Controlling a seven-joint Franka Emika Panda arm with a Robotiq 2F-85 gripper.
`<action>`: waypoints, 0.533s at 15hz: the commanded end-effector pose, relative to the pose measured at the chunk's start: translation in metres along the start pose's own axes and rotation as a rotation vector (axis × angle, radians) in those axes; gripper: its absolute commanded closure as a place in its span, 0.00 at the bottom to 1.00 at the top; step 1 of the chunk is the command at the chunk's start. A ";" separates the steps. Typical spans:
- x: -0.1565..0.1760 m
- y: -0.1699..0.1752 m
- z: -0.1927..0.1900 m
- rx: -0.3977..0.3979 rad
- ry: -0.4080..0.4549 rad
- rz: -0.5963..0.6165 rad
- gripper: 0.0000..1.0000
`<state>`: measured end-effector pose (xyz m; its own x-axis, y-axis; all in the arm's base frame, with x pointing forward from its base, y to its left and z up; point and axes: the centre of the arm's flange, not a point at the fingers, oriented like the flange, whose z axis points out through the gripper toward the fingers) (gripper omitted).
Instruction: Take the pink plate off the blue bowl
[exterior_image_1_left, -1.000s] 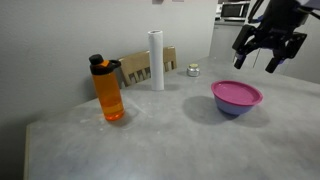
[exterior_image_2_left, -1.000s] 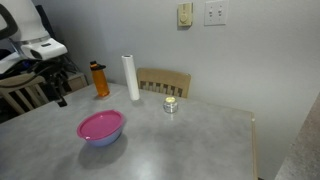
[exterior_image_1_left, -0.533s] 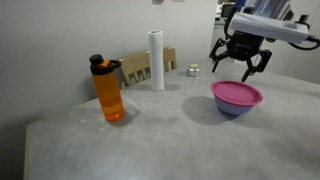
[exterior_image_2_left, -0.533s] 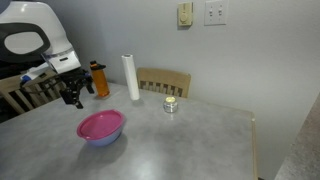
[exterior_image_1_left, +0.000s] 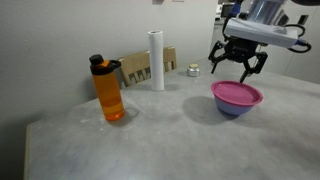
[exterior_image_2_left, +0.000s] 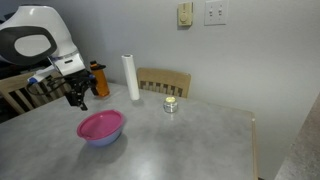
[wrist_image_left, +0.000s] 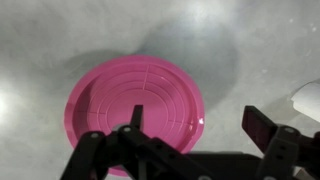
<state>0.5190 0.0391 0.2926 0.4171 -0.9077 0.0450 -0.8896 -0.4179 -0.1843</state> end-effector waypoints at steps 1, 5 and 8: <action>0.009 0.004 0.004 -0.094 0.045 -0.077 0.00; 0.026 0.004 0.010 -0.200 0.069 -0.142 0.00; 0.035 -0.005 0.015 -0.206 0.072 -0.154 0.00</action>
<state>0.5191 0.0135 0.2871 0.5222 -0.8441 0.1217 -0.8510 -0.5250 0.0102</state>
